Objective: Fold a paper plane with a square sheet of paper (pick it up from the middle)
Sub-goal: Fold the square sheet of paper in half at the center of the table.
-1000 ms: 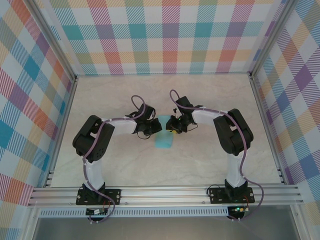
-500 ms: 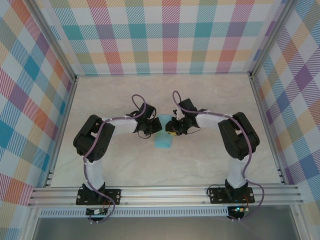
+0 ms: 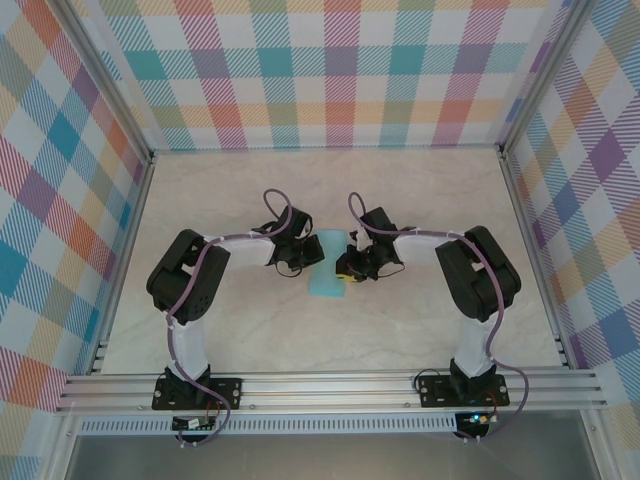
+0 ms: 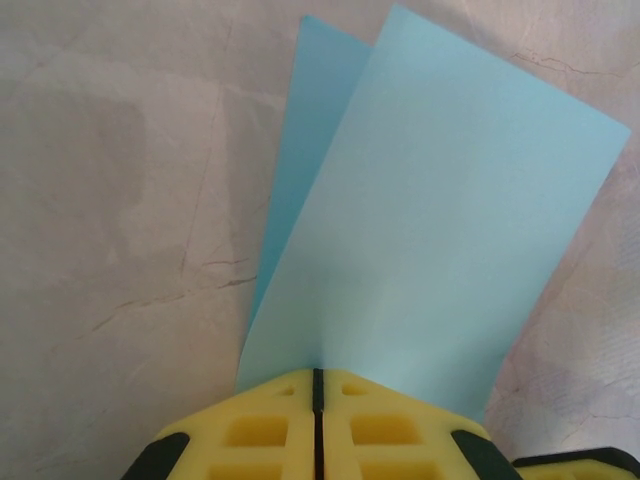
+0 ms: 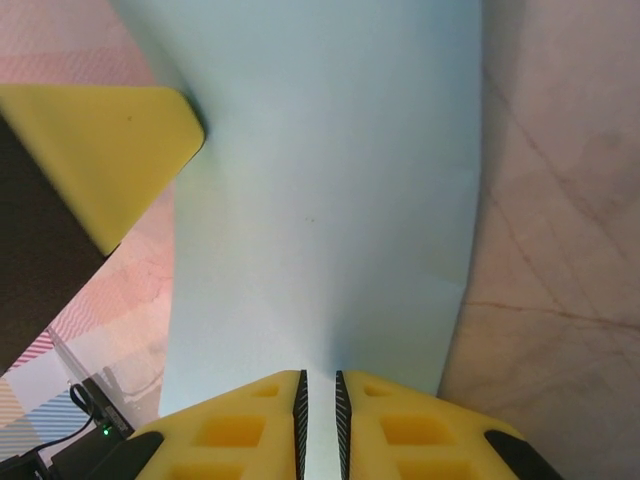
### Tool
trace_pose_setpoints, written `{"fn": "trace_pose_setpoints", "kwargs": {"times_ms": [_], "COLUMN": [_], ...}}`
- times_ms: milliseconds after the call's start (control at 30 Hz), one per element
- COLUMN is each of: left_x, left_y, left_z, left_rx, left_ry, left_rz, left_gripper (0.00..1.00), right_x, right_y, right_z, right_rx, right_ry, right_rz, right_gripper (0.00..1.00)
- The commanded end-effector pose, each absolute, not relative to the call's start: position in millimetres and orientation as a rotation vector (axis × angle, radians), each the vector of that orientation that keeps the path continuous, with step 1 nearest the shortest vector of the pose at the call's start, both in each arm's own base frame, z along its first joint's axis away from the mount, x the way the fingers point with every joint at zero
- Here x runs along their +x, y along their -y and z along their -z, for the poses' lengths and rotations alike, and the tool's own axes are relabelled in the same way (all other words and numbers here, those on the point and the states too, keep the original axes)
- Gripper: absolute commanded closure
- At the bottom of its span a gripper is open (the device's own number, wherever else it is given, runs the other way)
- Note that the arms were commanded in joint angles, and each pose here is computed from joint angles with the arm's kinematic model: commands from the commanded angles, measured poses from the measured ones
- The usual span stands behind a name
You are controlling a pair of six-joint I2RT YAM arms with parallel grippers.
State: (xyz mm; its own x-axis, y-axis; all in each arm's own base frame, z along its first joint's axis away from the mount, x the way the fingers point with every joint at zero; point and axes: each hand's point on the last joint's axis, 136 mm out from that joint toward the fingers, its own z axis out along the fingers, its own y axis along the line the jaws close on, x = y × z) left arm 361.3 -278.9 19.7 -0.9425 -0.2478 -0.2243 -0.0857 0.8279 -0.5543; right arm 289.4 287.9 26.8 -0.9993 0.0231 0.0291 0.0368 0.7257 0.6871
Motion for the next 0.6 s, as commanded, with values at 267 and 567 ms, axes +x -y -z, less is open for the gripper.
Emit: {"fn": "trace_pose_setpoints", "kwargs": {"times_ms": [267,567], "left_x": [333,333], "left_y": [258,258], "left_z": [30,30], "left_rx": [-0.321,-0.32], "left_ry": [-2.888,-2.887], "left_rz": [0.615,0.615], "left_gripper": [0.92,0.92], "right_x": [248,231], "right_y": [-277,-280], "right_z": [3,-19], "right_rx": [-0.076,-0.014], "right_ry": [2.819,2.794], "right_rz": [1.015,1.098], "right_gripper": [0.85,0.85]}}
